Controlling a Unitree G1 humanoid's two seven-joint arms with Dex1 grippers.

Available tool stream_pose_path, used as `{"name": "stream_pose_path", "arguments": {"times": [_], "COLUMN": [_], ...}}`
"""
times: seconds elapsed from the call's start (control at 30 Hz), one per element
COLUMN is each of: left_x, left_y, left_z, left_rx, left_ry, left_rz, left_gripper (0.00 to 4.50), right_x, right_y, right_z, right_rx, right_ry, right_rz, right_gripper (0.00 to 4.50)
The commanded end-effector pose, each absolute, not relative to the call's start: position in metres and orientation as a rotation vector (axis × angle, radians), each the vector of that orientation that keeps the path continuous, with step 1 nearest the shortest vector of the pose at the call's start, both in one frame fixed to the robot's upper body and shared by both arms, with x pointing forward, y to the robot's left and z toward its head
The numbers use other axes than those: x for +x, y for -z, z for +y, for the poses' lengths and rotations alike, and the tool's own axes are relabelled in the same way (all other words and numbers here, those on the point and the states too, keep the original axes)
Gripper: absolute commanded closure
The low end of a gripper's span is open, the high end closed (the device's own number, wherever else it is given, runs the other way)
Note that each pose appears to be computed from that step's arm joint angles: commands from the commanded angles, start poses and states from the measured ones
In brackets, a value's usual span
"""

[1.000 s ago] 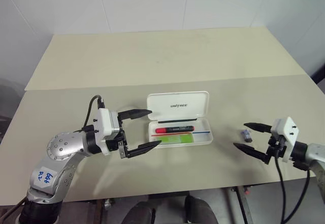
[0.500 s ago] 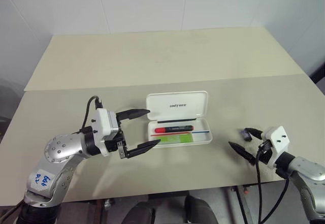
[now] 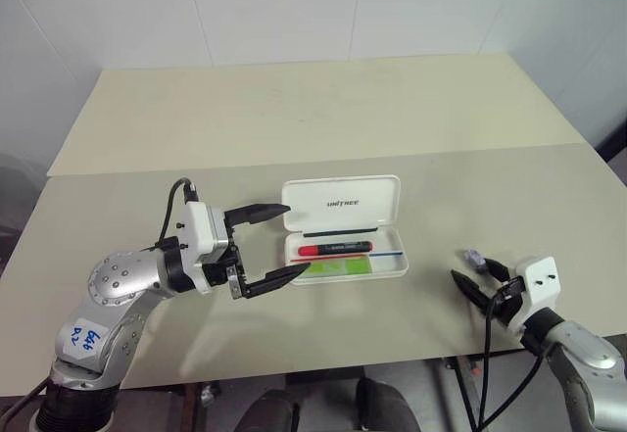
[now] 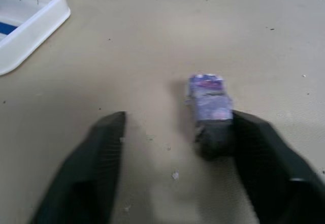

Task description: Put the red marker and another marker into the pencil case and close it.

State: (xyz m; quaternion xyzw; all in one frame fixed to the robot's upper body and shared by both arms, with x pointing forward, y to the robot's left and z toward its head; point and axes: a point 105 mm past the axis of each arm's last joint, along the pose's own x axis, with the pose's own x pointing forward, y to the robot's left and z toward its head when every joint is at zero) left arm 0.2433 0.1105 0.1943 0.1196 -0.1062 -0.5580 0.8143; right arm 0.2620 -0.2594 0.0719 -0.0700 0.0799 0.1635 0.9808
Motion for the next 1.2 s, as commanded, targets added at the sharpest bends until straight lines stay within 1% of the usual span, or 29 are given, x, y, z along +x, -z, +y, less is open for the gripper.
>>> {"name": "stream_pose_path", "arguments": {"times": [0.03, 0.07, 0.17, 0.3, 0.43, 0.57, 0.67, 0.7, 0.77, 0.83, 1.0, 1.2], "left_x": [0.241, 0.241, 0.240, 0.241, 0.241, 0.238, 0.235, 0.235, 0.234, 0.233, 0.229, 0.223], "left_y": [-0.200, -0.199, -0.198, -0.199, -0.200, -0.199, -0.196, -0.196, -0.194, -0.192, -0.186, -0.173], "left_z": [0.108, 0.108, 0.107, 0.107, 0.107, 0.108, 0.110, 0.110, 0.113, 0.115, 0.121, 0.135], "left_rx": [0.273, 0.272, 0.270, 0.269, 0.270, 0.267, 0.264, 0.264, 0.263, 0.264, 0.289, 0.359], "left_ry": [1.203, 1.202, 1.198, 1.184, 1.164, 1.149, 1.135, 1.133, 1.123, 1.114, 1.106, 1.122], "left_rz": [-0.269, -0.269, -0.270, -0.273, -0.274, -0.274, -0.269, -0.268, -0.263, -0.258, -0.227, -0.162], "left_gripper": [0.00, 0.00, 0.00, 0.00, 0.00, 0.00, 0.00, 0.00, 0.00, 0.00, 0.00, 0.00], "right_x": [0.265, 0.266, 0.269, 0.274, 0.282, 0.288, 0.289, 0.290, 0.290, 0.286, 0.281, 0.291], "right_y": [-0.076, -0.076, -0.078, -0.081, -0.092, -0.117, -0.142, -0.147, -0.158, -0.161, -0.160, -0.150], "right_z": [-0.264, -0.263, -0.260, -0.255, -0.245, -0.224, -0.205, -0.203, -0.188, -0.175, -0.156, -0.147], "right_rx": [-0.152, -0.152, -0.153, -0.160, -0.173, -0.234, -0.310, -0.321, -0.324, -0.345, -0.387, -0.434], "right_ry": [-0.283, -0.283, -0.280, -0.293, -0.341, -0.510, -0.701, -0.736, -0.873, -1.021, -1.228, -1.382], "right_rz": [0.151, 0.149, 0.145, 0.137, 0.094, 0.001, -0.091, -0.107, -0.134, -0.126, -0.095, -0.068], "right_gripper": [2.70, 3.11, 4.13, 4.15, 4.15, 4.15, 4.15, 4.15, 4.15, 4.15, 4.15, 4.15]}}
